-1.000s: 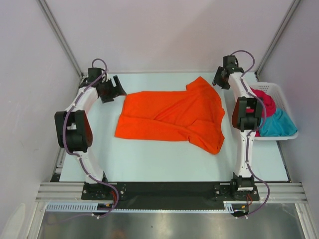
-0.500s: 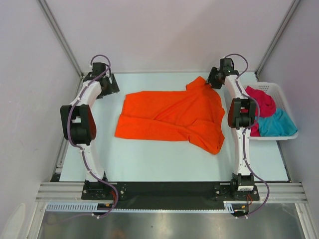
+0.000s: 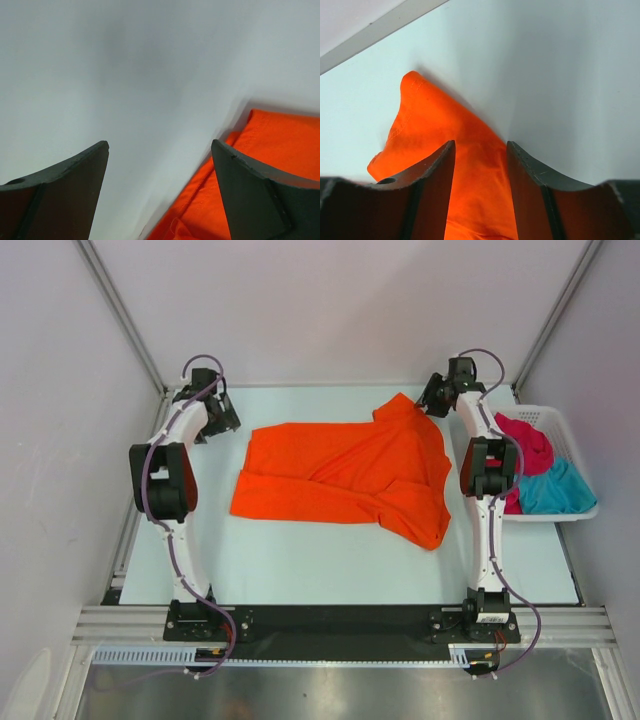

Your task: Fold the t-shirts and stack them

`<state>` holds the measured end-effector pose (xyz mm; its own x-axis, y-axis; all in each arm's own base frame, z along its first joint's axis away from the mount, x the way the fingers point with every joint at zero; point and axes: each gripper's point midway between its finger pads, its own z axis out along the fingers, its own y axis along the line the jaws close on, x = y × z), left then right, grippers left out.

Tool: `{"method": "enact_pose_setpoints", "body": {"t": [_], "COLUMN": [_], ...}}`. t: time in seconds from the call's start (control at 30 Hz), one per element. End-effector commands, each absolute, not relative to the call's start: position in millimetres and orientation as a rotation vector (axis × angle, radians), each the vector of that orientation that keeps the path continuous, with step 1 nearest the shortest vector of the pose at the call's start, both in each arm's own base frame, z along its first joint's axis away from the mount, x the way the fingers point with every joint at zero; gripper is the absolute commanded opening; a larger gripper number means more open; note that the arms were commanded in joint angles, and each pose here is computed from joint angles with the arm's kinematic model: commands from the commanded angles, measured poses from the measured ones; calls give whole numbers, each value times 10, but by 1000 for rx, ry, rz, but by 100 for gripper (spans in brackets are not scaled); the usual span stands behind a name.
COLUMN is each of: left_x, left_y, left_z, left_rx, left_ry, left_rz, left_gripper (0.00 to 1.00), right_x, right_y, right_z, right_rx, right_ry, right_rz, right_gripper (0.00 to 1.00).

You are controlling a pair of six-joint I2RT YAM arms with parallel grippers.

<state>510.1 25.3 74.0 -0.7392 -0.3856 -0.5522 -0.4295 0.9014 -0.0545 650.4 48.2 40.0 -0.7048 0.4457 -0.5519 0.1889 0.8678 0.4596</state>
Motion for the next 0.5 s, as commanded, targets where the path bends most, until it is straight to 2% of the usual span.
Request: {"method": "enact_pose_setpoints", "body": {"t": [0.0, 0.2, 0.23, 0.47], "left_x": [5329, 5399, 5400, 5411], "left_y": [251, 200, 193, 168], "left_z": [1048, 1037, 1033, 993], "left_rx": [-619, -621, -623, -621], "left_ry": [2373, 2366, 2367, 2377], "left_rz": [81, 40, 35, 19], "left_gripper": [89, 89, 89, 89], "right_x": [6595, 6739, 6744, 6812], "right_y": [437, 390, 405, 558], "right_z": [735, 793, 597, 275], "right_rx": [452, 474, 490, 546], "right_ry": [2278, 2219, 2243, 2238], "right_rz": [510, 517, 535, 682], "right_gripper": [50, 51, 51, 48]}}
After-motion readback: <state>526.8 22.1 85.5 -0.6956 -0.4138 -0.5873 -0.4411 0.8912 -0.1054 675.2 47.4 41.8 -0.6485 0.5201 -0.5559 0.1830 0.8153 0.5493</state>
